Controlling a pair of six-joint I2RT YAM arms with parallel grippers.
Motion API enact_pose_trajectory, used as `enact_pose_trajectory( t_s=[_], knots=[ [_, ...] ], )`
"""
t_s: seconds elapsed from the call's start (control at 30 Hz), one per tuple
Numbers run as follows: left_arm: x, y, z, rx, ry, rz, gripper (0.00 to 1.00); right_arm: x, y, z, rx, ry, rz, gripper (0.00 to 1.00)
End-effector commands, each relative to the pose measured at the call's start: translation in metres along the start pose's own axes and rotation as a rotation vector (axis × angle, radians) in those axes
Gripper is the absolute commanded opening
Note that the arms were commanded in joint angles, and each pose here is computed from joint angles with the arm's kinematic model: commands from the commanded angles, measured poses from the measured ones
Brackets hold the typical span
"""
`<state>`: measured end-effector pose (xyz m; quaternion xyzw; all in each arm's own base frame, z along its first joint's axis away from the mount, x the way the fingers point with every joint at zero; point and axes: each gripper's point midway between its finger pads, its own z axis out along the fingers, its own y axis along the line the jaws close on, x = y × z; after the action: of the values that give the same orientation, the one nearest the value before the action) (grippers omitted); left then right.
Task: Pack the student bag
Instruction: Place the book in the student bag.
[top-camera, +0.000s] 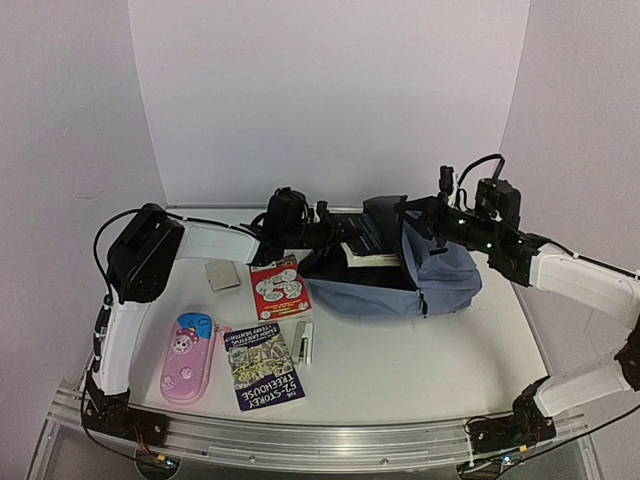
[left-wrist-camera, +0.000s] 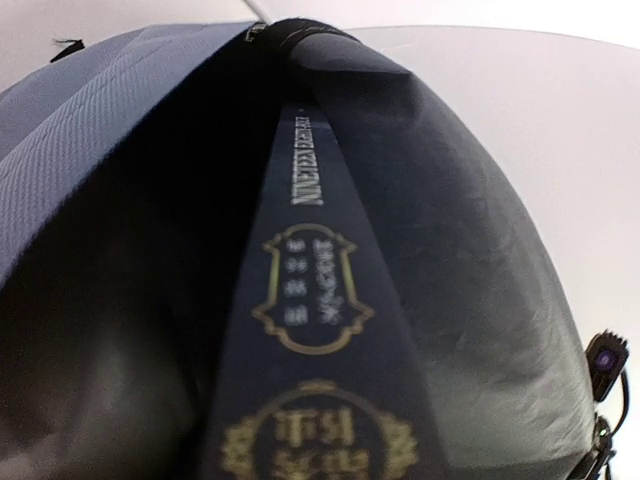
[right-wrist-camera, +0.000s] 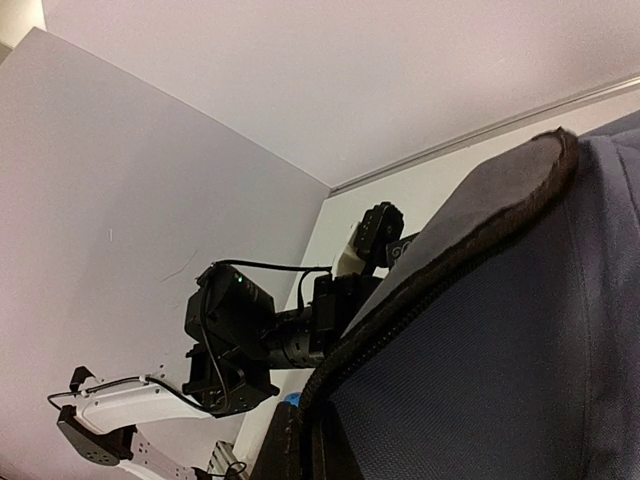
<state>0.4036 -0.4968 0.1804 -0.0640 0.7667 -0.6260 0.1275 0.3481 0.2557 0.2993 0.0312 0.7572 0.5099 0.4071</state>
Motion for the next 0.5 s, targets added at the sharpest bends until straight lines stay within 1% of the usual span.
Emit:
enact_pose_trajectory(
  t_s=[0.0,0.1,0.27,0.47],
  knots=[
    [-0.009,-0.076,-0.006,0.249,-0.051,0.097,0.00,-0.017,0.029,0.006,-0.114,-0.104,-0.016,0.00],
    [-0.004,-0.070,0.000,0.240,-0.033,0.087,0.00,-0.013,0.025,0.011,-0.117,-0.101,-0.001,0.00],
    [0.000,-0.049,0.004,0.191,-0.016,0.067,0.00,-0.010,0.018,0.015,-0.105,-0.103,-0.001,0.00],
    [0.013,-0.027,0.015,0.135,0.082,0.048,0.00,-0.006,0.008,0.017,-0.079,-0.098,-0.008,0.00]
  ],
)
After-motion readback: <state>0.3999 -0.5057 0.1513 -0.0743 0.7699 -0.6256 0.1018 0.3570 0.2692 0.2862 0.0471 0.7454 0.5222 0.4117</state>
